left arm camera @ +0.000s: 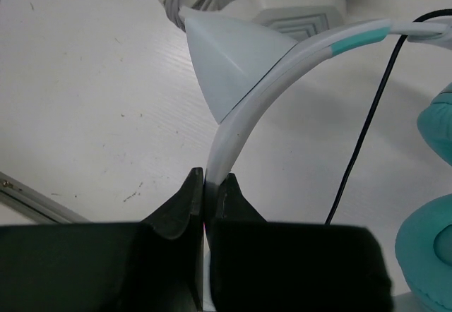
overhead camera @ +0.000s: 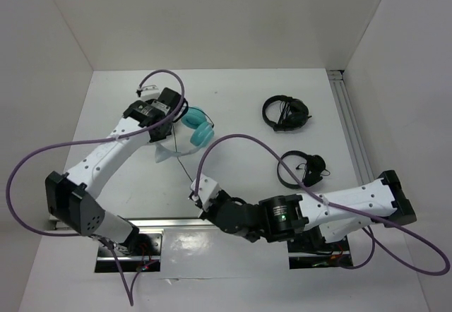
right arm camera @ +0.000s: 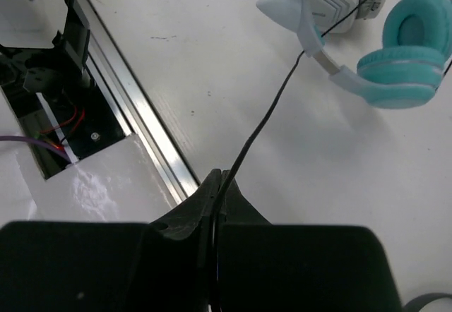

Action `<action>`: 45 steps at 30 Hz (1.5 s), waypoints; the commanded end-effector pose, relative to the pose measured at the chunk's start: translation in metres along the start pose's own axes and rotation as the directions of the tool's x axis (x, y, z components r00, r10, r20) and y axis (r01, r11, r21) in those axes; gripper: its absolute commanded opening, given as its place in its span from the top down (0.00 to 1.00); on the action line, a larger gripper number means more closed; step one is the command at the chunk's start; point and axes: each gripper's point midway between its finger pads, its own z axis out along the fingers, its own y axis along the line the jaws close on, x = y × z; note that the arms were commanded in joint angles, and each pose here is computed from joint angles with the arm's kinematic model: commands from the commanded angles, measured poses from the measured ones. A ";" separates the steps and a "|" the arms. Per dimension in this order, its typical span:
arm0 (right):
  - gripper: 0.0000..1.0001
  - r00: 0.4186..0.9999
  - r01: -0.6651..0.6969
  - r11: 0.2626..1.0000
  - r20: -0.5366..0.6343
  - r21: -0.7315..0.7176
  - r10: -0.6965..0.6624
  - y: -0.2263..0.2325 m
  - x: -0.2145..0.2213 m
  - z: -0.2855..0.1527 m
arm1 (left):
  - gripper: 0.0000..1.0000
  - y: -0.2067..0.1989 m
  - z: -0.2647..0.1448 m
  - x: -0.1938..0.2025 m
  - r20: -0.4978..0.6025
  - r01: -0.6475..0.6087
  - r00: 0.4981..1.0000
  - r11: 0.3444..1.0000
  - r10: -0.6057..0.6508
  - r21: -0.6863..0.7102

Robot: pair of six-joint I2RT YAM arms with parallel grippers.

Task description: Wrap the headphones

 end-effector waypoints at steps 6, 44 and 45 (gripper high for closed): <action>1.00 0.997 -0.009 0.989 0.081 0.145 -0.003 -0.011 -0.043 -0.016 | 1.00 -0.021 0.013 0.013 0.006 0.018 1.000 1.000 -0.018 0.021; 1.00 0.995 -0.013 0.938 0.093 0.346 -0.021 -0.162 -0.088 -0.002 | 1.00 -0.044 -0.030 0.070 0.092 -0.471 0.882 0.874 0.462 0.118; 1.00 0.996 -0.017 0.928 0.092 0.373 -0.019 -0.180 -0.088 -0.004 | 1.00 -0.045 -0.033 0.077 0.097 -0.492 0.870 0.863 0.483 0.118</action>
